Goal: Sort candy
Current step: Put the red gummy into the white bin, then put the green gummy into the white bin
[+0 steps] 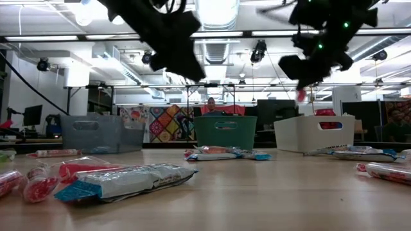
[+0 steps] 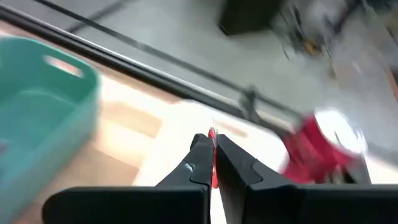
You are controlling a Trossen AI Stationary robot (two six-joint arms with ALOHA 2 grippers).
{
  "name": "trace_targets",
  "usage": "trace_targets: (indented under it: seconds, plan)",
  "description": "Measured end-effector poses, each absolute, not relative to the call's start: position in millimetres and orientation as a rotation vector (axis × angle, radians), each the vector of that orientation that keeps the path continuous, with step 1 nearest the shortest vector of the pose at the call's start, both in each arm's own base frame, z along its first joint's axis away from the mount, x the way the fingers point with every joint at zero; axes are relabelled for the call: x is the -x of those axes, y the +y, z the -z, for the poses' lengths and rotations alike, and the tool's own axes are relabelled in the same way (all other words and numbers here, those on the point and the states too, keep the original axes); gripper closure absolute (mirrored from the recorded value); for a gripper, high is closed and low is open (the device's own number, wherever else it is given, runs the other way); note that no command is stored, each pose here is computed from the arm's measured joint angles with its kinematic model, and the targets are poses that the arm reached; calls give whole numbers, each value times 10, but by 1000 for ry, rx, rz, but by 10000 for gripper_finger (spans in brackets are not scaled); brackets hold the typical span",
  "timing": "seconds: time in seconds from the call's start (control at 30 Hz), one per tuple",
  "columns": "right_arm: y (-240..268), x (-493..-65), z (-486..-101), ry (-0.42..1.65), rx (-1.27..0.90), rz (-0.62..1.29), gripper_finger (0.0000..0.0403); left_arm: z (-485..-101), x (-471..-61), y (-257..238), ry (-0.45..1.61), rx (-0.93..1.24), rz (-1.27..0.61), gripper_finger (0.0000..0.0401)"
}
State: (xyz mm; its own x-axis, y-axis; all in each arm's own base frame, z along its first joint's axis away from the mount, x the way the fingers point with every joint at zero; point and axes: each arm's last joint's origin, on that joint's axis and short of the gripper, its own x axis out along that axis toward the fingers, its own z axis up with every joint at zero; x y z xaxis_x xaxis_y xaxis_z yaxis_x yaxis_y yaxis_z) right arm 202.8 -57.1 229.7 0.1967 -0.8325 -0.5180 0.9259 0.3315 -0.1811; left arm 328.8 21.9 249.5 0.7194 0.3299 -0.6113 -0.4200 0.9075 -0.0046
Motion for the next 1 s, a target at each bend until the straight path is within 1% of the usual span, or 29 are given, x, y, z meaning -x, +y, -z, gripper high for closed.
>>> trace_targets:
  seconds: [0.13,0.23,0.33,0.6,0.7,0.8,1.0]
  plan:
    - [-588,-1981,-2206,617,-247,1250,392,-2399,-3165,34,799,234,-399,274]
    - [-591,-1987,-2199,625,-279,1227,378,-2351,-3093,-140,878,249,-388,274]
    - [-588,-1990,-2196,622,-306,1219,351,-2323,-3038,-333,928,228,-348,274]
    - [-590,-2003,-2200,607,-340,1207,261,-2298,-2918,-757,976,223,-270,274]
    - [-577,-2039,-2240,631,-399,1129,238,-2256,-2798,-870,1056,255,-308,274]
    - [-551,-2127,-2331,628,-437,996,224,-2214,-2646,-969,1153,267,-367,274]
    - [-452,-2317,-2553,559,-461,712,222,-2179,-2421,-1102,1278,302,-466,274]
